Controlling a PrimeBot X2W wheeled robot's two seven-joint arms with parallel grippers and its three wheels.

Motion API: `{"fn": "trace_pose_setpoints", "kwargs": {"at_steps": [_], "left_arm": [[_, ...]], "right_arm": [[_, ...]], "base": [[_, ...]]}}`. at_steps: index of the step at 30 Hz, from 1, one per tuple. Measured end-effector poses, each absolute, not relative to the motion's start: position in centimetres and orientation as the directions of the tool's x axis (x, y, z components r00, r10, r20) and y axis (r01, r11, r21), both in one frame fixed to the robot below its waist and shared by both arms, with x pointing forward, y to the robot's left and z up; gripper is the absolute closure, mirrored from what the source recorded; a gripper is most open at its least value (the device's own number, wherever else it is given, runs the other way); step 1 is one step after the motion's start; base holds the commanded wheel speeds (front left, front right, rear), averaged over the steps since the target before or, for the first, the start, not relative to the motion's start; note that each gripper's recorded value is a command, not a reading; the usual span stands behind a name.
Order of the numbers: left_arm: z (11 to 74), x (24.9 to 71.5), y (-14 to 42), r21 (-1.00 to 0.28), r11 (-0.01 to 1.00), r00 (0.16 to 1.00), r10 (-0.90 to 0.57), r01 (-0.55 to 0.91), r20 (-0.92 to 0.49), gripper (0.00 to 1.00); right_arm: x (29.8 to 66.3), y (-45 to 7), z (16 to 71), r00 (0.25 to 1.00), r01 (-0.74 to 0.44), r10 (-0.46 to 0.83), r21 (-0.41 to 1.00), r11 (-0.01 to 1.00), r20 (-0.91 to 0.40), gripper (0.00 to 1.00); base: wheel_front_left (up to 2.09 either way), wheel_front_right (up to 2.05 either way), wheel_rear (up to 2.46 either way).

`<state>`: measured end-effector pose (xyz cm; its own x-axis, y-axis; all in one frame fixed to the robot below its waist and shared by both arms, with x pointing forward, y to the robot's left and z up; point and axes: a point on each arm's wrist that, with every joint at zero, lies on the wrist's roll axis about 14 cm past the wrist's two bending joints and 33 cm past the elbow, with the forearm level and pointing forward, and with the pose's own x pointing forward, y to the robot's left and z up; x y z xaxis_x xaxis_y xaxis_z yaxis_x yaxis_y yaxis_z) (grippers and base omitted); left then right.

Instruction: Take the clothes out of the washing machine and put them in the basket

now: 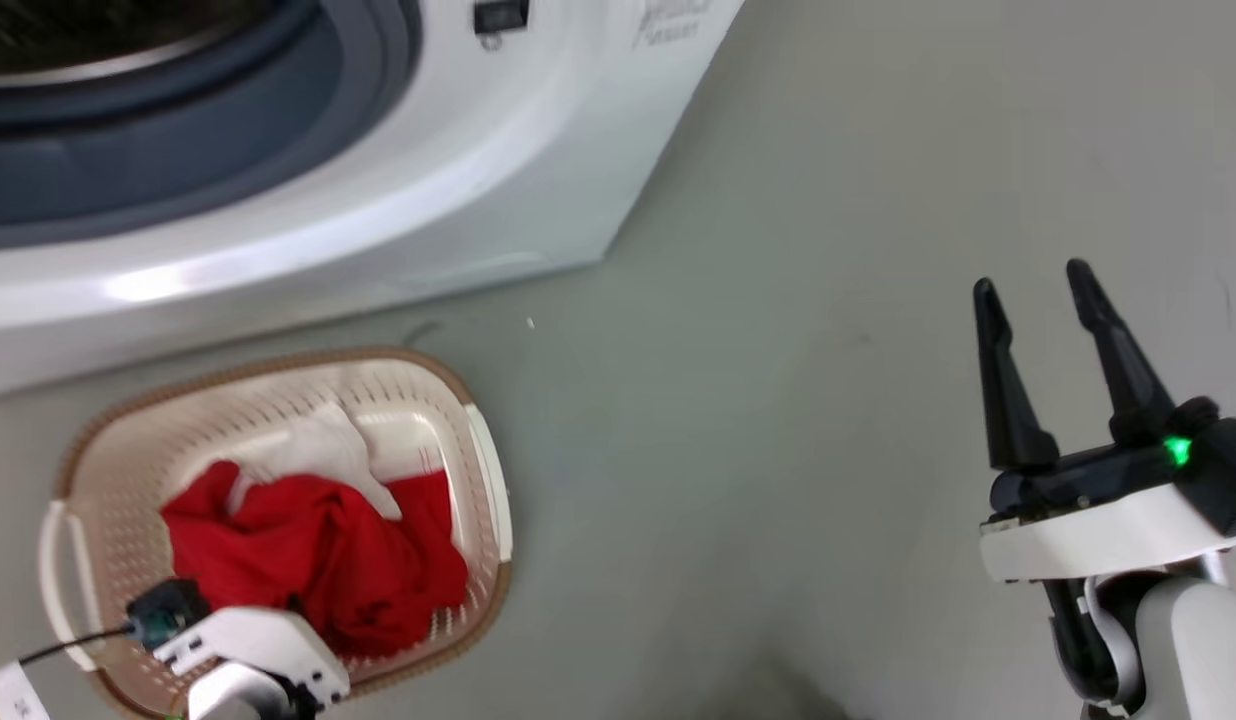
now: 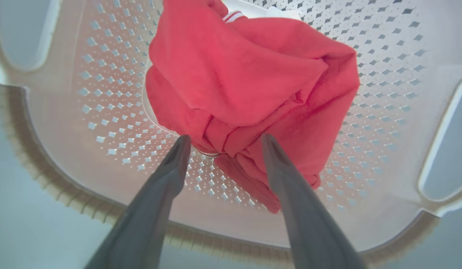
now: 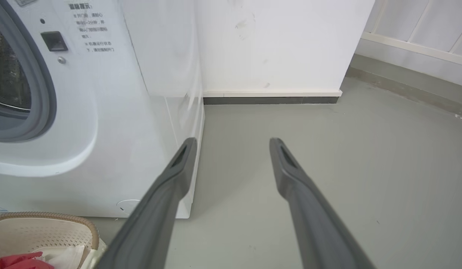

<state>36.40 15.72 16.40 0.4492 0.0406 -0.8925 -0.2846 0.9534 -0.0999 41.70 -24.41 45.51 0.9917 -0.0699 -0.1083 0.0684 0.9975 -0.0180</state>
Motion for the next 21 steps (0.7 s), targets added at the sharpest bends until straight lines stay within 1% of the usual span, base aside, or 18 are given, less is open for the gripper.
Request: {"fn": "trace_pose_setpoints", "kwargs": {"at_steps": [5, 11, 16, 21], "left_arm": [[20.2, 36.8, 16.3, -0.127, 0.955, 0.541, 0.04, -0.268, -0.84, 0.0], [25.1, 37.5, 16.5, -0.154, 0.963, 0.663, 0.032, -0.22, -0.748, 0.0], [31.0, 40.2, 17.3, -0.154, 0.975, 0.814, 0.044, -0.163, -0.579, 0.0], [36.4, 40.7, 17.9, -0.139, 0.984, 0.909, 0.045, -0.112, -0.413, 0.0]], "right_arm": [[40.3, -23.5, 48.0, 0.997, 0.056, -0.056, -0.004, 0.998, -0.06, 0.0], [38.1, -22.3, 49.8, 0.999, 0.037, -0.036, 0.009, 0.999, -0.038, 0.0], [36.8, -21.2, 51.5, 1.0, 0.015, -0.015, 0.024, 1.0, 0.004, 0.0], [35.5, -20.2, 52.5, 1.0, -0.007, 0.006, 0.023, 1.0, 0.026, 0.0]], "base": [[0.0, 0.0, 0.0], [0.0, 0.0, 0.0], [0.0, 0.0, 0.0], [0.0, 0.0, 0.0]]}}
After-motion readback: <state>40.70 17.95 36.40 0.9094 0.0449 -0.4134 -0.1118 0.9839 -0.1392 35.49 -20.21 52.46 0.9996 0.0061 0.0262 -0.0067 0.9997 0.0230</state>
